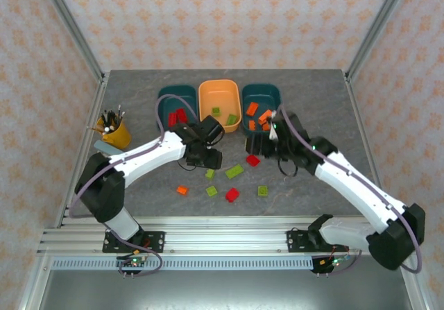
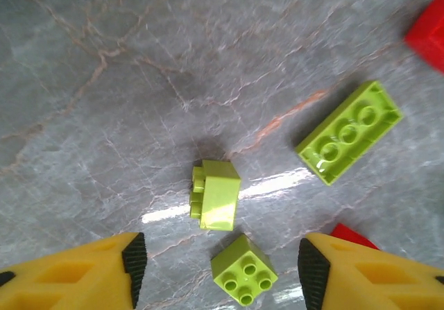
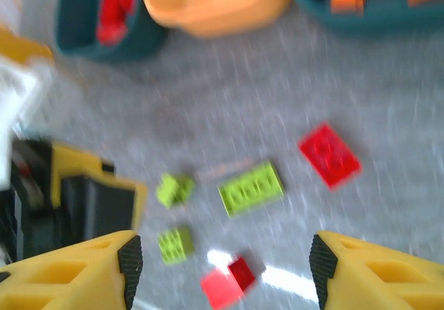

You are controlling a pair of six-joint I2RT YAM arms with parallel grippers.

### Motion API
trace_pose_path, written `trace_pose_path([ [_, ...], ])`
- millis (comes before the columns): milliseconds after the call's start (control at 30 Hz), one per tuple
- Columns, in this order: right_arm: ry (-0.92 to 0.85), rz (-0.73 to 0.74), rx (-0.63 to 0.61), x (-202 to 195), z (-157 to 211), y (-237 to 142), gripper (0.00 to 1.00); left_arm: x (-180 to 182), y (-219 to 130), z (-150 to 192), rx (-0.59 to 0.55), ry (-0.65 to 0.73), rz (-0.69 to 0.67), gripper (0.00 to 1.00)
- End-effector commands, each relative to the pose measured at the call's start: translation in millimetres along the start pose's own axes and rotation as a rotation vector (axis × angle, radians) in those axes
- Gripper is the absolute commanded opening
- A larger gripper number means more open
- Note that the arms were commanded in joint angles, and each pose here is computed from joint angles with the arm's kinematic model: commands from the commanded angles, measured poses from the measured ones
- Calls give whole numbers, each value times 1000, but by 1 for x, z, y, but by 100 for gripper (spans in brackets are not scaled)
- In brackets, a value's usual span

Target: Sort the legos into containers by color

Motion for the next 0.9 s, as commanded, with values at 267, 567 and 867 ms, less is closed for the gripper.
trace_pose_path([
  [267,74,-13,31,-7,33,-3,67,8,50,16,121,71,-74,48],
  [567,66,-4,33,-3,24,1,65,9,67,16,119,66,-90,30],
  [867,48,7,-16,2,6,-4,64,-1,-2,-35,-55,6,-84,27],
])
Point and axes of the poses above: each hand's point on the last joint's axis, 136 mm out from that joint toward the fingers, its own y axis out along the fingers, its own x axis along the line the jaws close on, z = x × y, the point moved 5 cm from there along -y, back along the fingers, and after that the axes turned 11 degrees about -y, right-handed, at the moved point
